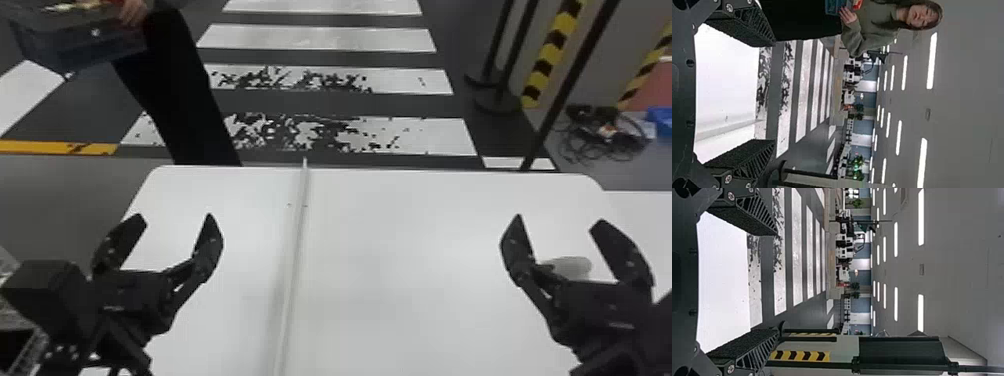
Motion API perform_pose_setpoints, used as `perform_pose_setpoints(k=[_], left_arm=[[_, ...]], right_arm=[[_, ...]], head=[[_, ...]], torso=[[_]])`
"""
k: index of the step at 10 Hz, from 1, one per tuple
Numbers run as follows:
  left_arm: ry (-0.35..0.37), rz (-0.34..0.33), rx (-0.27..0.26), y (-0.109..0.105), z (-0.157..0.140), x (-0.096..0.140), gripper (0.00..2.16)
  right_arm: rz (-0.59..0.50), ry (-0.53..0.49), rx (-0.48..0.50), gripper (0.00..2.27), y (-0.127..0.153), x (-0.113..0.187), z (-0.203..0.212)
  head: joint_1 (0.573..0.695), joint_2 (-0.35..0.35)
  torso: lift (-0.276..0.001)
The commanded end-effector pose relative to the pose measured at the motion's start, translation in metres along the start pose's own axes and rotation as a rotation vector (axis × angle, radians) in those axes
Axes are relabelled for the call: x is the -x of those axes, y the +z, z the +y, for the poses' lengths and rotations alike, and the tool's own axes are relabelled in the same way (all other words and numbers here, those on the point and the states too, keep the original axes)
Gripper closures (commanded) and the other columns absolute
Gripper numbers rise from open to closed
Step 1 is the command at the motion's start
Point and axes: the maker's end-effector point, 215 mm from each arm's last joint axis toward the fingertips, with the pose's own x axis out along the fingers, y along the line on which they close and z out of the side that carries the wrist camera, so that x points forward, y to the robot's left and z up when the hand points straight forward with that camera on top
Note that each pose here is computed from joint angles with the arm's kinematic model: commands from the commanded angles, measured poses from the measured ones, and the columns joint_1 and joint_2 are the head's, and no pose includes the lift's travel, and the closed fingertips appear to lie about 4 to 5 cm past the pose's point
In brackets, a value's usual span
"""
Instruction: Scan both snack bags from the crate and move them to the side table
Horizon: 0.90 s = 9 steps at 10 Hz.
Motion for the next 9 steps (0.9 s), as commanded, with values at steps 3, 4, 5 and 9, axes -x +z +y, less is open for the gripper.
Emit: perform_pose_setpoints(k=[3,4,5,9], left_arm=[[0.006,0.017,-0.023,-0.002,0.002,0.0,0.12],[0.006,0.017,-0.023,-0.002,0.002,0.0,0.12],[0.007,0.001,-0.022,0.002,0.003,0.0,0.12],[0.012,-0.066,-0.036,0.019,0.001,0.003,0.12]], right_arm=[[0.0,0.0,0.0,0.11,0.0,0.0,0.0],[0.0,-0.001,-0.001,0.11,0.0,0.0,0.0],[0.0,-0.001,-0.001,0.11,0.0,0.0,0.0],[0.0,0.0,0.0,0.11,0.0,0.0,0.0]], head=[[0.695,-0.004],[0.695,-0.002],[0.695,-0.002],[0.695,-0.003]], torso=[[-0.095],[-0.095],[-0.095],[-0.095]])
